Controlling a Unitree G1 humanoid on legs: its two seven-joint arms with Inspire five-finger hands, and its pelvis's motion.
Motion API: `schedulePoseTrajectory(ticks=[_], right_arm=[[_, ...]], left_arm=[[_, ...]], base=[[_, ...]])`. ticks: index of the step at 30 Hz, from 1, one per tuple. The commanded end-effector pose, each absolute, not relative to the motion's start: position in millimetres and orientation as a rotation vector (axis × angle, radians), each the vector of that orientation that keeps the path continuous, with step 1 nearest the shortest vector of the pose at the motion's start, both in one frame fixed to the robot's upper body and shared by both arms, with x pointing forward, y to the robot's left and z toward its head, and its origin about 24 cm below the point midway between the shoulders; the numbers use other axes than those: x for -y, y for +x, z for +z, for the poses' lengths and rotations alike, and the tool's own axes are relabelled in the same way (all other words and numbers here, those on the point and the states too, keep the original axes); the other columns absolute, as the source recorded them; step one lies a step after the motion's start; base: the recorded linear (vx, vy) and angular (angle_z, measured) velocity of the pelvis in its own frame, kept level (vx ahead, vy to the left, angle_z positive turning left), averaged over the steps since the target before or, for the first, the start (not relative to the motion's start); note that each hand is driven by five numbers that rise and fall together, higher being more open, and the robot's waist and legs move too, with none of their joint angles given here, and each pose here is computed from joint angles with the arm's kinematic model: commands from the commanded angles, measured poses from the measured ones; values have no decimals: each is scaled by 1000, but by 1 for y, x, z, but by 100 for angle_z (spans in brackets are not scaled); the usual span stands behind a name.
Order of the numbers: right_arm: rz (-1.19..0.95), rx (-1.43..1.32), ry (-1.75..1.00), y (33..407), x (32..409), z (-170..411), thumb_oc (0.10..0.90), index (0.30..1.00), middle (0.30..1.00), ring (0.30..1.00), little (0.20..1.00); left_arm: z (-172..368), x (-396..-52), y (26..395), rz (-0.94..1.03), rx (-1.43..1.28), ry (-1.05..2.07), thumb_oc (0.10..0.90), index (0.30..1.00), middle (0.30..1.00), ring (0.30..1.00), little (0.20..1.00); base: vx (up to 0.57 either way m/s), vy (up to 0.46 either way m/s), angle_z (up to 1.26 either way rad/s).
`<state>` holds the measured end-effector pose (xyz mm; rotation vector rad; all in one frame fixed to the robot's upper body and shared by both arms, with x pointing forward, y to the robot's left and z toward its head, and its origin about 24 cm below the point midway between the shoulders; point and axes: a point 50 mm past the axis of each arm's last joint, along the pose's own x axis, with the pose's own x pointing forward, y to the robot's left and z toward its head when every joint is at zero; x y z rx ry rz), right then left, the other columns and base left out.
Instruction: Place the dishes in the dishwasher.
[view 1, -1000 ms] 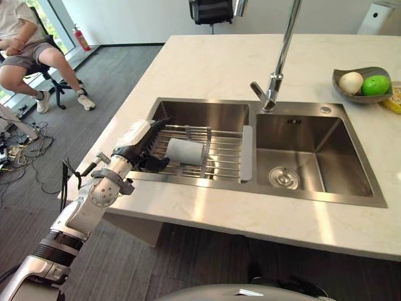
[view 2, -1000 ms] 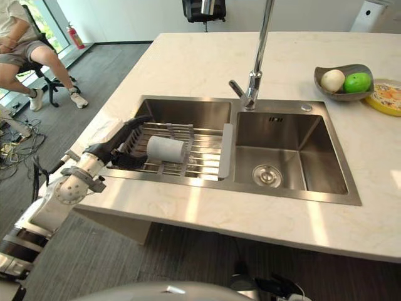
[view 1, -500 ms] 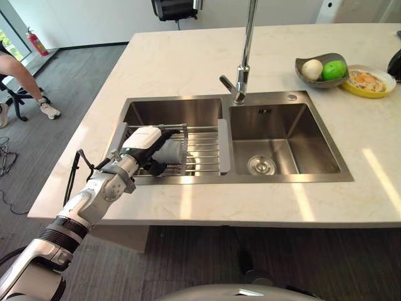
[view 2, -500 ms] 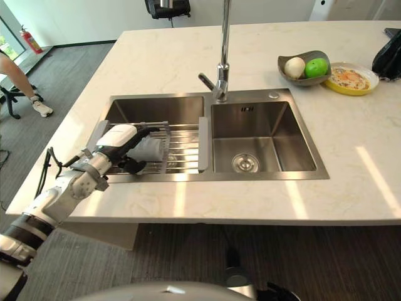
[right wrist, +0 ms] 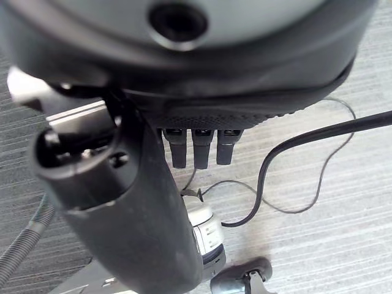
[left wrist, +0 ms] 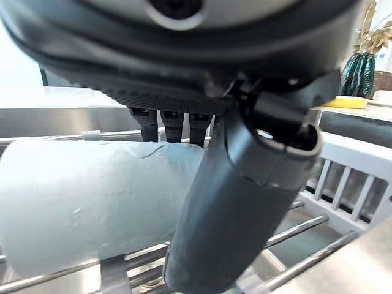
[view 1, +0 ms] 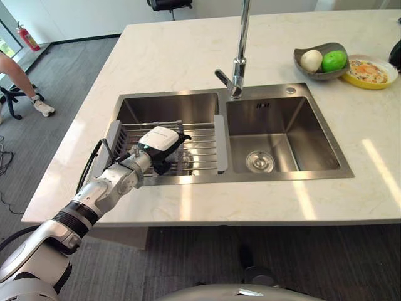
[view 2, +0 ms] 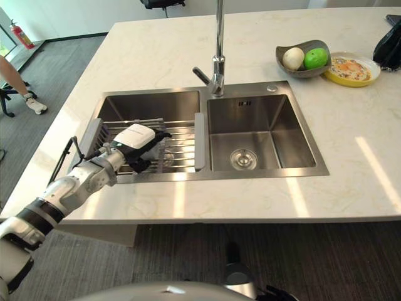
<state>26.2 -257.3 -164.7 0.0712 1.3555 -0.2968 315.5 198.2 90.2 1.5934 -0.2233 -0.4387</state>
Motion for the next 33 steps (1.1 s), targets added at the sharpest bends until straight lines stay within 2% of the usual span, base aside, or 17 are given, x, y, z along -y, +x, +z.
schedulePoseTrajectory(ticks=[1,17,22,29,30,31,33], right_arm=[[-295,-1353,81,27,255,-165,800,900,900,900,900],[-277,-1349,70,31,254,-165,800,900,900,900,900],[-265,-1354,63,34,254,-165,800,900,900,900,900],[-244,-1378,59,28,255,-165,800,900,900,900,900],[-242,-1391,60,26,255,-165,800,900,900,900,900],[-246,-1394,60,27,256,-165,800,900,900,900,900],[-255,-1399,53,29,258,-165,800,900,900,900,900]], left_arm=[[172,-204,343,-150,439,1629,800,900,900,900,900],[169,-211,341,-107,401,1536,800,900,900,900,900],[157,-226,344,-96,265,1449,800,900,900,900,900],[141,-230,347,-163,148,1459,800,900,900,900,900],[137,-230,347,-184,126,1464,516,474,474,474,474],[136,-229,348,-193,112,1473,400,300,300,300,300],[134,-225,351,-224,98,1498,400,300,300,300,300]], base=[[3,-2,7],[0,-1,3],[-2,-8,4],[0,0,0],[0,0,0],[0,0,0],[0,0,0]])
